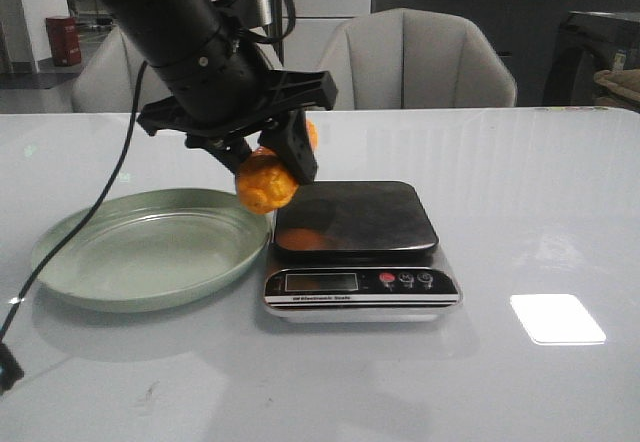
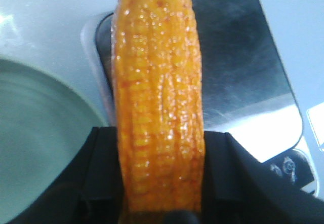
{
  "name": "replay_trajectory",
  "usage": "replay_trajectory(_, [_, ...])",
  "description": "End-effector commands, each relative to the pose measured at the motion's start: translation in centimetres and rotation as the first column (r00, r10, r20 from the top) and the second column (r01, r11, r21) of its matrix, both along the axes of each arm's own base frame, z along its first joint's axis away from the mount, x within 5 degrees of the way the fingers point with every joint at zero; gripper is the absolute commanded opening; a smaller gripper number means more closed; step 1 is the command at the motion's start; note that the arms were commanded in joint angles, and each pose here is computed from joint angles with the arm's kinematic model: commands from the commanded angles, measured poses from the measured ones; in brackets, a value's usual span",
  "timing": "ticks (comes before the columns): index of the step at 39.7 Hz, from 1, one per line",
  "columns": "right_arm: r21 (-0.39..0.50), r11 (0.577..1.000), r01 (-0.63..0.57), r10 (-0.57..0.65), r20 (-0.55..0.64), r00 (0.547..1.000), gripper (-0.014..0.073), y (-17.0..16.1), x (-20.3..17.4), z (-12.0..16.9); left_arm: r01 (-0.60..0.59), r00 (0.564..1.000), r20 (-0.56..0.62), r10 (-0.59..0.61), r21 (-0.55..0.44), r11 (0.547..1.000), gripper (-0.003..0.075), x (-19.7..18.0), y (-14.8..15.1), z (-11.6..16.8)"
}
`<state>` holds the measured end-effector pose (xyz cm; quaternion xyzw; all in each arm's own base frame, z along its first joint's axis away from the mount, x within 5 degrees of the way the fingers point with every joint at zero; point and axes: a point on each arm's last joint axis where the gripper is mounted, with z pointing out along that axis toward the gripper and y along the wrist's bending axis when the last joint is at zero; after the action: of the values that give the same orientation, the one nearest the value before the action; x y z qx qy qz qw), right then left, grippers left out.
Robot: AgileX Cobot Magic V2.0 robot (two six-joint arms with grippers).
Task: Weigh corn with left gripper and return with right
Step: 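Lift the corn with the left gripper and carry it over the scale, then lower the corn onto the scale, open the left gripper, withdraw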
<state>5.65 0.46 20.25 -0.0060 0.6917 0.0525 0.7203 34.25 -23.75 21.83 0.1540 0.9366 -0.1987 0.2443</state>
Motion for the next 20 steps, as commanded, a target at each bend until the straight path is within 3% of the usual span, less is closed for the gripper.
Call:
replay_trajectory(1, [0.001,1.0,0.0,0.0,0.084,0.996,0.0142,0.0,-0.2,0.4,0.002,0.995,0.099,0.008,-0.099,0.995,0.0137,-0.4,-1.8,2.7])
replay_trajectory(6, [0.001,1.0,0.0,0.0,0.084,0.996,0.0142,0.0,-0.2,0.4,0.016,0.991,0.134,0.0,-0.118,0.993,0.0146,-0.6,-3.2,2.1])
replay_trajectory(9, [0.001,1.0,0.0,0.0,0.084,0.996,0.0142,0.0,-0.2,0.4,0.02,0.987,0.16,0.001,-0.133,0.991,0.0198,-0.7,-3.8,2.0])
replay_trajectory(15, [0.001,1.0,0.0,0.0,0.084,0.996,0.0142,0.0,-0.2,0.4,0.006,0.989,0.144,0.018,-0.165,0.986,0.0406,-0.8,-4.4,1.7])
replay_trajectory(20, [0.001,1.0,0.0,0.0,0.084,0.996,0.0142,0.0,-0.2,0.4,0.001,0.993,0.12,0.018,-0.158,0.987,0.0504,-0.7,-4.6,0.9])
